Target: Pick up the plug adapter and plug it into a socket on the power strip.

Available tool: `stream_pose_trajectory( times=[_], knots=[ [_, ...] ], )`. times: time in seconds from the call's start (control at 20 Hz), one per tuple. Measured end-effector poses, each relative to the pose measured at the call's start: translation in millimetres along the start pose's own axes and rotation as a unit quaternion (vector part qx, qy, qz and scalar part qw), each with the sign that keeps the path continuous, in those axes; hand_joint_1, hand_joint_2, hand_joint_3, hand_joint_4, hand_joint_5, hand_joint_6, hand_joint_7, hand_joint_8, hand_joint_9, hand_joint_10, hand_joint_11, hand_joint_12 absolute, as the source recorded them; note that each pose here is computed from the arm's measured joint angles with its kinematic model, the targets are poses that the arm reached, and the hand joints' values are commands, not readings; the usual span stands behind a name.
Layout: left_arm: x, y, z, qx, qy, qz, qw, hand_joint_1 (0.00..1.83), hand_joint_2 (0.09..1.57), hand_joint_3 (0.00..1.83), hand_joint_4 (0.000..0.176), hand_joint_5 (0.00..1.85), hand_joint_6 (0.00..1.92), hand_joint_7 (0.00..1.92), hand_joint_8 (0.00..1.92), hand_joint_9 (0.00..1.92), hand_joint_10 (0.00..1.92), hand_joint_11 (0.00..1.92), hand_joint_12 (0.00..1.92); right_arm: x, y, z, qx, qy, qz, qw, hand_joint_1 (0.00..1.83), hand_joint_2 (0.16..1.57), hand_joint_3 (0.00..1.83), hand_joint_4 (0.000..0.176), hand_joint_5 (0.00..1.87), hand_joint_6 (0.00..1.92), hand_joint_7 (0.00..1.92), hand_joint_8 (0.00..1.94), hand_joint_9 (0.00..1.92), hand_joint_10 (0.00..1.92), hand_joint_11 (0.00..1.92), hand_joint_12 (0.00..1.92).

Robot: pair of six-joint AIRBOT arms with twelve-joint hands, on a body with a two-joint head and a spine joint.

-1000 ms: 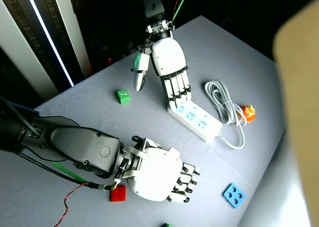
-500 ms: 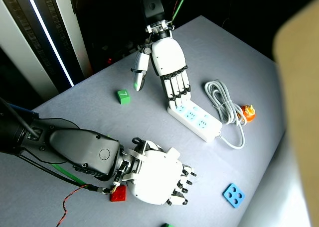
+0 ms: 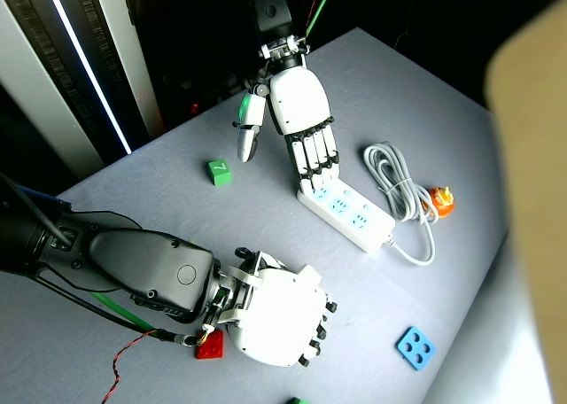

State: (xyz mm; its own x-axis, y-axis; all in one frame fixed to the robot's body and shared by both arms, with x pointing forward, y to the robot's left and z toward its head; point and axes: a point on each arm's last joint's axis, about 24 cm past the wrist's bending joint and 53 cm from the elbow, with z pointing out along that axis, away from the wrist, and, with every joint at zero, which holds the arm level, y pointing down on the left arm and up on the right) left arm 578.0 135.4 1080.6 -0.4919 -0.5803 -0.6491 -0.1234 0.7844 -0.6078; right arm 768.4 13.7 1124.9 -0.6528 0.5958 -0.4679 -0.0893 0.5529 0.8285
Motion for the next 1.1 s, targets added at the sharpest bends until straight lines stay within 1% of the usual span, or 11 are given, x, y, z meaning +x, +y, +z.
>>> stream_pose_trajectory(
  times=[0.05,0.1,0.2,0.3,0.4,0.5,0.75,0.8,0.85,0.9,1.1],
  knots=[
    [-0.2,0.1,0.0,0.000,0.000,0.000,1.0000,0.00,1.17,0.00,0.000,0.13,0.00,0.15,0.00,0.13,0.00,0.00,0.22,0.4,0.0,0.0,0.000,0.001,0.002,1.0000,1.29,1.07,0.00,0.000,0.99,0.84,1.18,0.78,1.04,0.73,0.72,1.14],
    [-0.3,0.1,0.0,0.000,-0.001,0.000,1.0000,0.00,1.17,0.00,0.000,0.12,0.00,0.15,0.00,0.13,0.00,0.00,0.22,0.9,0.4,-0.1,-0.001,0.002,0.010,0.9999,1.27,1.06,0.00,0.000,1.01,0.80,1.19,0.77,1.12,0.51,0.75,1.12],
    [-1.0,-0.8,0.1,0.000,-0.001,-0.001,1.0000,0.00,1.17,0.00,0.000,0.11,0.00,0.13,0.00,0.12,0.00,0.00,0.19,-3.4,-0.2,-3.4,-0.001,-0.001,0.007,1.0000,1.26,1.07,0.00,0.000,1.01,0.81,1.18,0.79,1.21,0.30,0.76,1.11],
    [-1.1,-1.0,0.1,0.000,-0.002,-0.002,1.0000,0.00,1.17,0.00,0.000,0.12,0.00,0.15,0.00,0.13,0.00,0.00,0.22,-7.2,-0.7,-7.1,-0.001,-0.004,0.000,1.0000,1.27,1.06,0.00,0.000,1.03,0.77,1.20,0.76,1.23,0.27,0.76,1.11],
    [-1.4,-0.6,0.1,0.000,-0.002,-0.002,1.0000,0.00,1.17,0.00,0.000,0.11,0.00,0.13,0.00,0.12,0.00,0.00,0.20,-14.5,2.0,-15.8,-0.001,-0.010,-0.042,0.9991,1.26,1.06,0.00,0.000,1.03,0.77,1.18,0.79,1.23,0.25,0.75,1.10],
    [-1.3,-0.6,0.0,0.000,-0.002,-0.002,1.0000,0.00,1.17,0.00,0.000,0.11,0.00,0.13,0.00,0.12,0.00,0.00,0.20,-26.8,13.1,-29.8,-0.008,-0.022,-0.083,0.9962,1.27,1.05,0.00,0.000,1.05,0.74,1.20,0.75,1.25,0.20,0.77,1.08],
    [-1.1,-0.7,-0.2,0.000,-0.002,-0.003,1.0000,0.00,1.17,0.00,0.000,0.11,0.00,0.15,0.00,0.13,0.00,0.00,0.21,-35.4,36.2,-62.1,-0.032,-0.030,-0.148,0.9881,1.26,1.06,0.00,0.000,1.05,0.75,1.20,0.75,1.27,0.14,0.76,1.09],
    [-1.2,-0.6,-0.1,0.000,-0.002,-0.002,1.0000,0.00,1.17,0.00,0.000,0.11,0.00,0.15,0.00,0.13,0.00,0.00,0.21,-33.9,38.7,-67.7,-0.036,-0.029,-0.164,0.9854,1.26,1.06,0.00,0.000,1.05,0.75,1.20,0.75,1.27,0.14,0.76,1.09],
    [-1.2,-0.7,-0.1,0.000,-0.002,-0.002,1.0000,0.00,1.17,0.00,0.000,0.12,0.00,0.15,0.00,0.13,0.00,0.00,0.20,-30.5,43.7,-74.7,-0.039,-0.030,-0.194,0.9798,1.37,1.03,0.01,0.000,1.08,0.66,1.23,0.64,1.10,0.82,0.77,1.11],
    [-1.1,-0.7,-0.2,0.000,-0.002,-0.002,1.0000,0.00,1.16,0.00,0.000,0.11,0.00,0.15,0.00,0.13,0.00,0.00,0.19,-27.3,47.9,-80.1,-0.041,-0.031,-0.216,0.9750,1.39,1.06,0.00,0.000,1.02,0.75,1.18,0.71,1.02,1.01,0.75,1.12],
    [-1.3,-1.4,-0.3,0.000,-0.002,-0.003,1.0000,0.00,1.17,0.00,0.000,0.10,0.00,0.13,0.00,0.11,0.00,0.00,0.12,-23.0,89.1,-96.9,-0.066,-0.052,-0.285,0.9549,1.39,1.07,0.00,0.000,1.00,0.78,1.15,0.75,0.99,1.07,0.74,1.11]
  ],
)
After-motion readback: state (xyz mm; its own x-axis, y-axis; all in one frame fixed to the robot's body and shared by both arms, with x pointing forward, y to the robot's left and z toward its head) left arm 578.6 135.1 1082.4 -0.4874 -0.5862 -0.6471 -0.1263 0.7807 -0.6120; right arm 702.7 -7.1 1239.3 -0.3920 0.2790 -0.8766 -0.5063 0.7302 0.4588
